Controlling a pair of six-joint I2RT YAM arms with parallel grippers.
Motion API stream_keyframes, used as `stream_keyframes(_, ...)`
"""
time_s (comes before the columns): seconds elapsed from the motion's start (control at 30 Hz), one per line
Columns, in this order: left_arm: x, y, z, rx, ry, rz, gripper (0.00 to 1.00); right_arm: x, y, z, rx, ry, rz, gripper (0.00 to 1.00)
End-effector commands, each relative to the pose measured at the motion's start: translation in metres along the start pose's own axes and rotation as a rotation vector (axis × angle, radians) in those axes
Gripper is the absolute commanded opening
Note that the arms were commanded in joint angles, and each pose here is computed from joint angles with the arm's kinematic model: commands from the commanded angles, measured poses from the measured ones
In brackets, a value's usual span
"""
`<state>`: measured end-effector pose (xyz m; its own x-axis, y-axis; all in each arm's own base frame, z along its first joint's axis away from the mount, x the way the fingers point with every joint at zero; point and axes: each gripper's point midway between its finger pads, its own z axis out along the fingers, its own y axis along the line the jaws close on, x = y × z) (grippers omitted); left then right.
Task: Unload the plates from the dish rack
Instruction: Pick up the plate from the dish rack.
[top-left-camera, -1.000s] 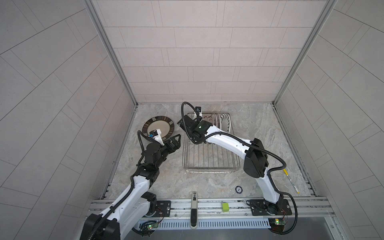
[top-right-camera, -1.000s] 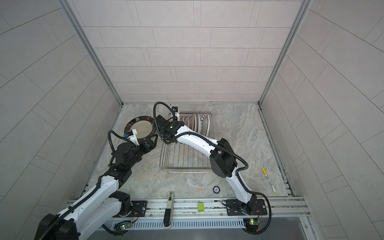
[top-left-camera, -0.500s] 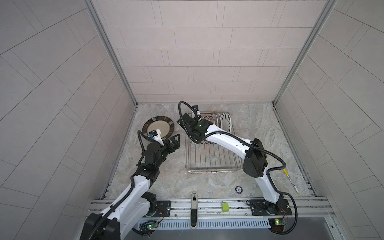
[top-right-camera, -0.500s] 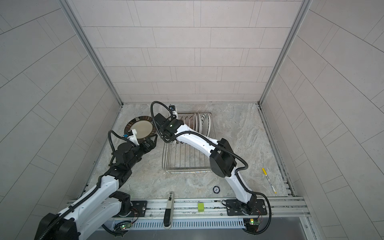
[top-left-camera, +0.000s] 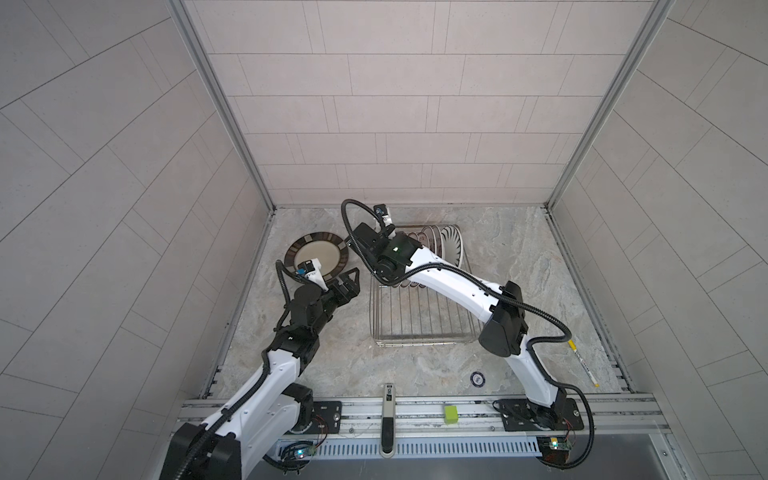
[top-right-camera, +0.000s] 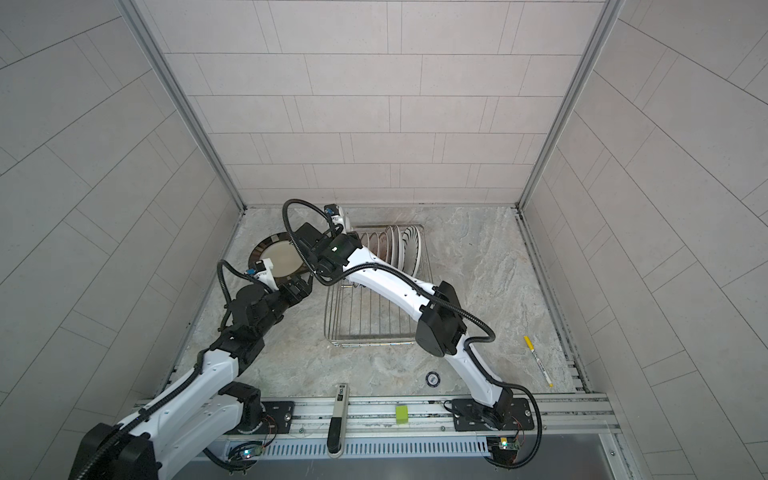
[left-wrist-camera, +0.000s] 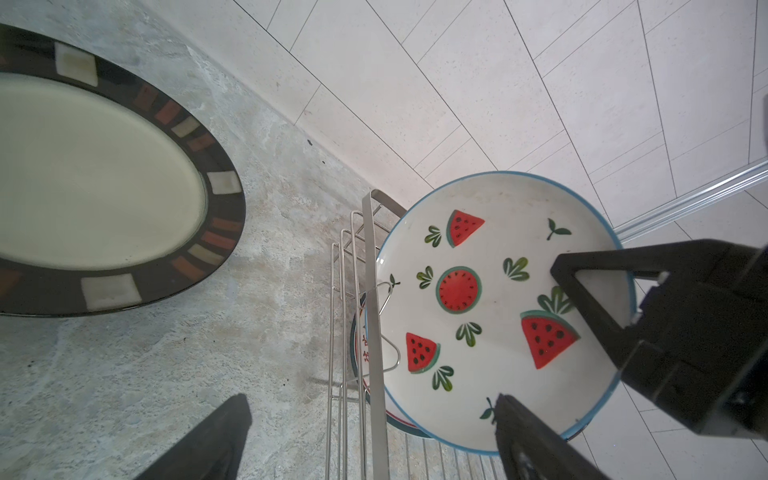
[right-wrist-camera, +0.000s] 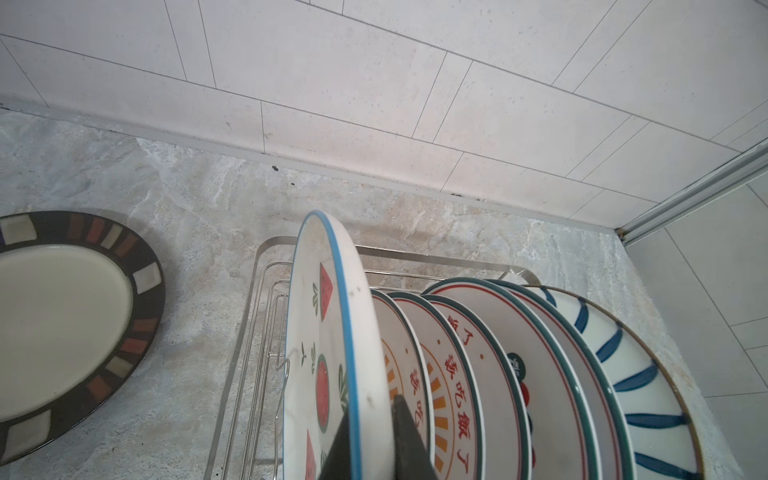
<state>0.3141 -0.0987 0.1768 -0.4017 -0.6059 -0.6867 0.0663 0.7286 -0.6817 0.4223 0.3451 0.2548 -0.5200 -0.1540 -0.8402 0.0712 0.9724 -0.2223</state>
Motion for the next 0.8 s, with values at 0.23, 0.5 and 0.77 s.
stream_keyframes(0.23, -0.009, -0.001, -0.007, -0.003, -0.055, 0.007, 0.98, -0.060, -0.033, -0.051, 0.042, -0.165, 0.050, 0.00)
stream_keyframes(0.5, -0.016, -0.009, -0.012, 0.027, -0.081, 0.006, 0.98, -0.076, -0.045, -0.079, -0.003, -0.203, 0.081, 0.00)
stream_keyframes(0.77, -0.025, -0.020, -0.022, 0.075, -0.119, -0.003, 1.00, -0.088, -0.050, -0.103, -0.152, -0.206, 0.111, 0.00)
